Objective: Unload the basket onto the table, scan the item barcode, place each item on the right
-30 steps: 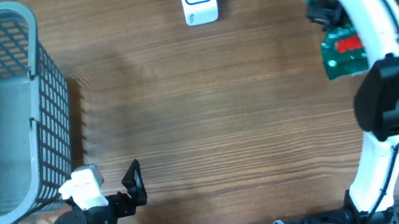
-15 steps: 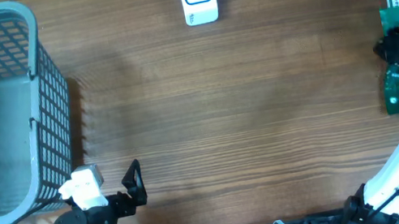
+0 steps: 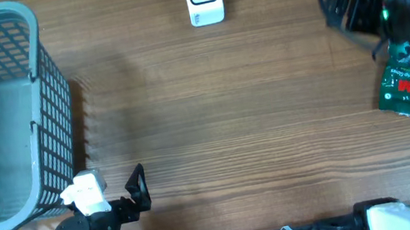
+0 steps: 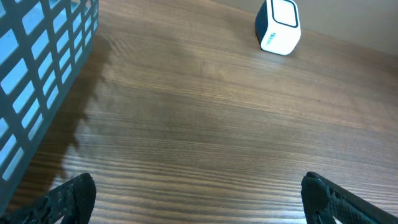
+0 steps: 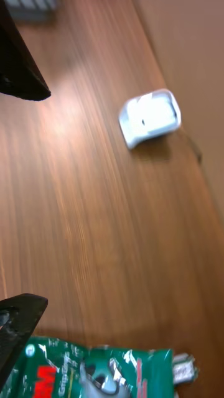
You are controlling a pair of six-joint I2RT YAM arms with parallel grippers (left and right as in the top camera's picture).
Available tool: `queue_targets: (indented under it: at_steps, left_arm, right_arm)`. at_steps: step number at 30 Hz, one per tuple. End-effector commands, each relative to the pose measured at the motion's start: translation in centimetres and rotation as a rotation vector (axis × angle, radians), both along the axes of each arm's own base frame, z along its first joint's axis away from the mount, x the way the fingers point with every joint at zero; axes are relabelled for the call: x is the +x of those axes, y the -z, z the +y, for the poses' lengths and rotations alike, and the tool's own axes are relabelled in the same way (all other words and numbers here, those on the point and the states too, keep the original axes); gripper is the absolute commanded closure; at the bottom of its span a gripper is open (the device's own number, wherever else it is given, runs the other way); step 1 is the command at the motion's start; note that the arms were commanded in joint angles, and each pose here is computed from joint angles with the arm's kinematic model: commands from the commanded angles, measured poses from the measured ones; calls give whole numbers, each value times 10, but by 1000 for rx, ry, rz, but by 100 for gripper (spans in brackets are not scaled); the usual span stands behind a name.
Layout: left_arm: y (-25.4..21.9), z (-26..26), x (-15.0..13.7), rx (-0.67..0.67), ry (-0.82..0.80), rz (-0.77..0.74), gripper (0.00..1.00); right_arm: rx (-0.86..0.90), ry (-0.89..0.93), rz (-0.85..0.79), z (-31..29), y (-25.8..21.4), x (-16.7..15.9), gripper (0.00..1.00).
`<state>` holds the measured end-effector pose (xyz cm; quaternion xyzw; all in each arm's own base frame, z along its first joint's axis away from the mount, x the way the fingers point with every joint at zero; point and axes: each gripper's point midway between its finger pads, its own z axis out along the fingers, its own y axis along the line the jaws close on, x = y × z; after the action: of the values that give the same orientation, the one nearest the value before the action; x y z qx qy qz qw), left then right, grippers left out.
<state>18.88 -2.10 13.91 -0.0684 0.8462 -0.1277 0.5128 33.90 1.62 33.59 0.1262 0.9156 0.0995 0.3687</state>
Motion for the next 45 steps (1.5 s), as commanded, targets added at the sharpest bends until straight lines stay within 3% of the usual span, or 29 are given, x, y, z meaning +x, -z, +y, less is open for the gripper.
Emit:
queue_targets:
  at_steps: [1,7,12,18,27,35,45]
  left_arm:
    - [0,-2,0,-7,12,-6,0]
    - [0,-2,0,-7,12,-6,0]
    - [0,-2,0,-7,12,-6,0]
    - [0,-2,0,-7,12,-6,0]
    - [0,-2,0,-7,12,-6,0]
    - [0,-2,0,-7,12,-6,0]
    - [0,-2,0,-7,12,-6,0]
  right_arm:
    - [38,-25,-172,14,-55,-45,0]
    - [38,-30,-304,12,-89,-93,0]
    - [33,-29,-300,11,-84,-87,0]
    - [38,-30,-454,11,-91,-101,0]
    - [8,55,-729,-7,-22,-138,0]
    - [25,58,-932,-6,65,-118,0]
    - [3,78,-801,-9,142,-97,0]
